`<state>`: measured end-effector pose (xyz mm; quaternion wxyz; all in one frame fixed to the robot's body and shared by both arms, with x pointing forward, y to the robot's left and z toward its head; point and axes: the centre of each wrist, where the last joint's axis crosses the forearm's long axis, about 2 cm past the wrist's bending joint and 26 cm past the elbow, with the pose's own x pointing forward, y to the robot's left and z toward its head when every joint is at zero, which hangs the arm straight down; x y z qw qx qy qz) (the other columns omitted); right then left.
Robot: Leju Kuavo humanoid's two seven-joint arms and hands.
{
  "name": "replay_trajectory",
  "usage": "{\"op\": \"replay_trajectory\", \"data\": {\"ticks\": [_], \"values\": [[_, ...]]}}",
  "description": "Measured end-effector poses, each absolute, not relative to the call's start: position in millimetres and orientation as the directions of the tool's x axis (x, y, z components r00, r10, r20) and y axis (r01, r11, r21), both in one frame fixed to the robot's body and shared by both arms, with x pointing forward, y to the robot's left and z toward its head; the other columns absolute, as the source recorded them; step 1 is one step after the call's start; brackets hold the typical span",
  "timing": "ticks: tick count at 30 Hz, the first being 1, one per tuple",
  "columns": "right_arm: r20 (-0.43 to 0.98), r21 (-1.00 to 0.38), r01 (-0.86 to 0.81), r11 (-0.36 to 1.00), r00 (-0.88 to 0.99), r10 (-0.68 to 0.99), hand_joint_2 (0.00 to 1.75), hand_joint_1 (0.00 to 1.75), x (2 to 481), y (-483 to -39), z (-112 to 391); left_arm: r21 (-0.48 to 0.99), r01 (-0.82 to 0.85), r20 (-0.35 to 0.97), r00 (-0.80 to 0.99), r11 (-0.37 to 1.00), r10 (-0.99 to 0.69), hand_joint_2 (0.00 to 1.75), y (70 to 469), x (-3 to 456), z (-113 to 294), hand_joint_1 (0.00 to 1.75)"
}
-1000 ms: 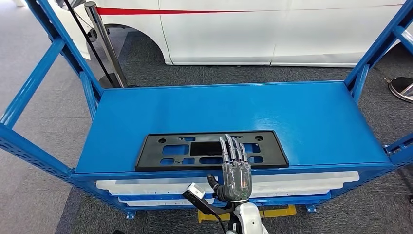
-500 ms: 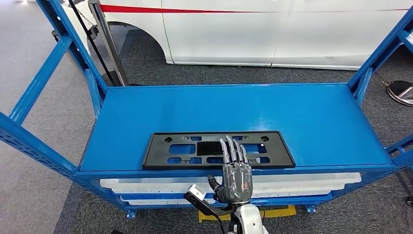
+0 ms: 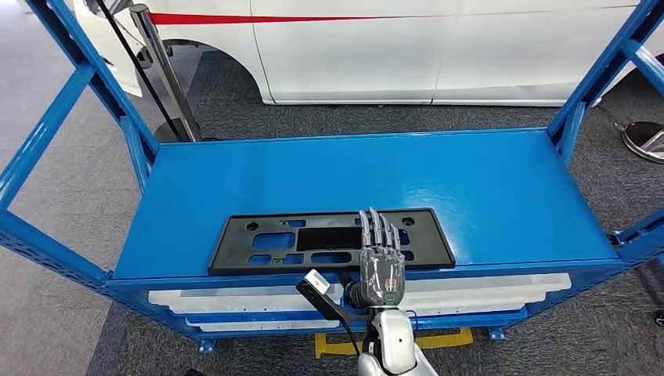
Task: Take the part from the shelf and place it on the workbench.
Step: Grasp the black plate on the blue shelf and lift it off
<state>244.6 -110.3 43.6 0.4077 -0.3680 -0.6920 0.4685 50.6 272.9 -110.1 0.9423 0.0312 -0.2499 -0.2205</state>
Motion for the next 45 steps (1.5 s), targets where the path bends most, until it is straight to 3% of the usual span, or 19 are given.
{"op": "replay_trajectory", "data": {"ticks": [15, 19, 45], "values": [[0.213, -0.963, 0.082, 0.256, -0.349, 0.913, 1.75, 0.0, 258, -115, 37, 0.167, 0.416, 0.458, 0.77, 0.894, -0.444, 0.0, 274, 52, -110, 0.0], [0.217, -0.963, 0.081, 0.257, -0.332, 0.918, 1.75, 1.75, 264, -117, 37, 0.166, 0.42, 0.46, 0.768, 0.892, -0.447, 0.0, 275, 53, -110, 0.0], [0.245, -0.965, 0.007, 0.262, -0.331, 0.911, 1.75, 1.75, 263, -119, 26, 0.172, 0.433, 0.458, 0.76, 0.885, -0.461, 0.0, 276, 56, -109, 0.0]]}}
